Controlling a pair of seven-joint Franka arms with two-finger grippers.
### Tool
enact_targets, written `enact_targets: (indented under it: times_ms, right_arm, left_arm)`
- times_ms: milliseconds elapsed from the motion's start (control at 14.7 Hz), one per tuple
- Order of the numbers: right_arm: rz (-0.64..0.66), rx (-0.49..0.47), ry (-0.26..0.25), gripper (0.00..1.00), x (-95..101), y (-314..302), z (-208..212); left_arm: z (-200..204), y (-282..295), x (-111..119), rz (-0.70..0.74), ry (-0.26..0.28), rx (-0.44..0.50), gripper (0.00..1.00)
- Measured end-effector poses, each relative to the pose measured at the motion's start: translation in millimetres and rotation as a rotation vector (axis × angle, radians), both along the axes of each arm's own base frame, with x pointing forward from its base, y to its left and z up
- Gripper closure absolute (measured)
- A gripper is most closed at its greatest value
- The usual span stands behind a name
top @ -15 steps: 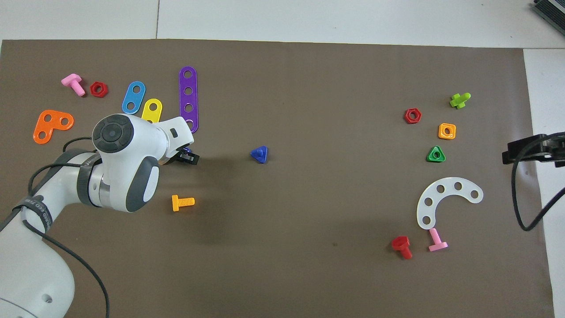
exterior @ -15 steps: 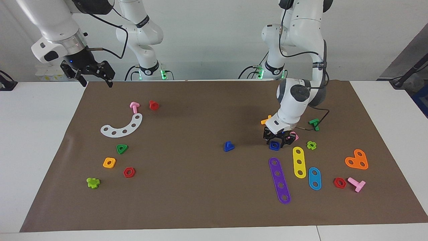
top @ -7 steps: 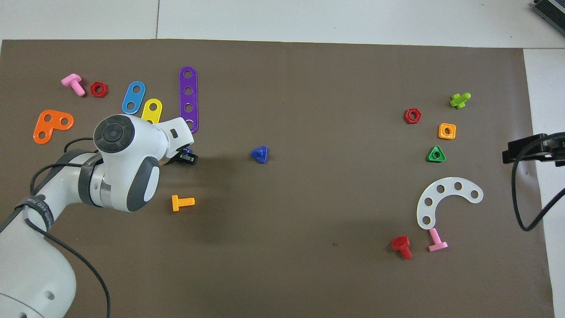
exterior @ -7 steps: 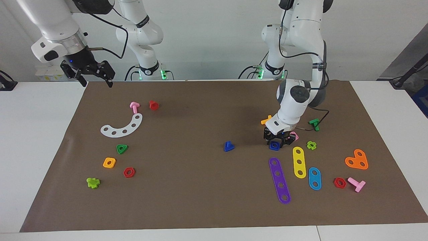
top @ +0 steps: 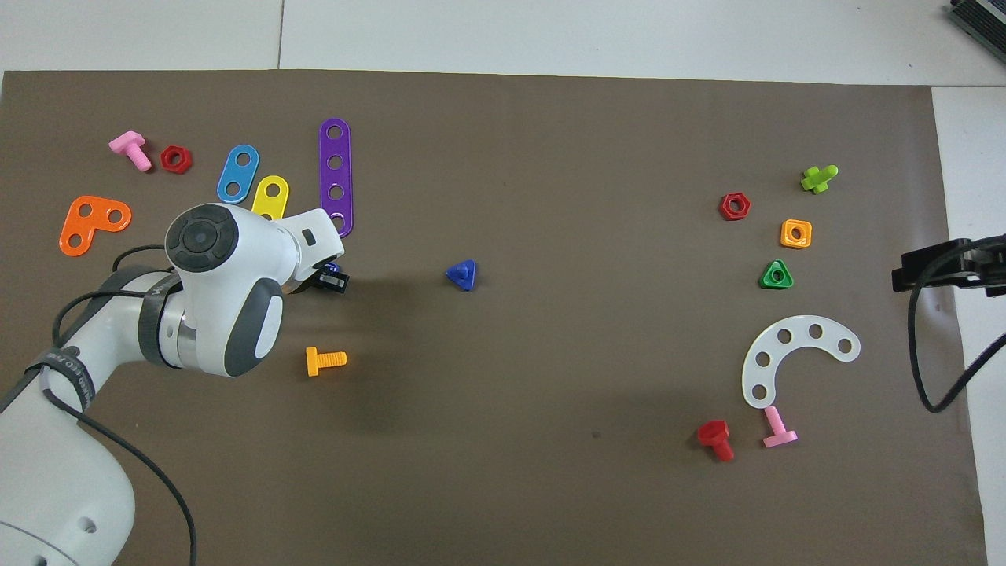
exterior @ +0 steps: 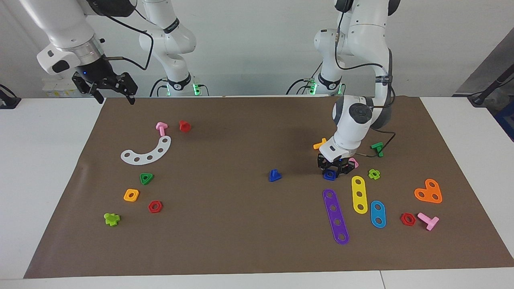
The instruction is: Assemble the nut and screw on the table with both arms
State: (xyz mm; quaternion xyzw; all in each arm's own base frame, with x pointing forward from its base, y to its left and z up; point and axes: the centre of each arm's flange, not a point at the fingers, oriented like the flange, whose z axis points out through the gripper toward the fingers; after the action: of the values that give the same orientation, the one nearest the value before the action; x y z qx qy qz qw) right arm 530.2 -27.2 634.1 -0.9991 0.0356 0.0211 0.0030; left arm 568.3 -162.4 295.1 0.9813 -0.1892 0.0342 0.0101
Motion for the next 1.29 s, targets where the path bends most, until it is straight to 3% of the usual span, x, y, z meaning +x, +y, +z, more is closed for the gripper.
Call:
enact_targets:
  times_ms: [136,748,1293]
  right_arm:
    - [-0.008,0.002,0.001,0.0,-0.2,-4.8,-0.6]
    - [0.0,0.003,0.003,0.0,-1.1,-0.6,-1.2]
    - [0.014,0.001,0.0,0.0,0.9,2.7,-7.6]
  left_arm:
    - [0.3,0.5,0.4,0.001,-0.001,0.0,0.52]
    - [5.0,0.5,4.1,0.005,-0.011,-0.003,0.52]
    - [33.2,-32.7,11.3,0.18,0.018,-0.013,0.52]
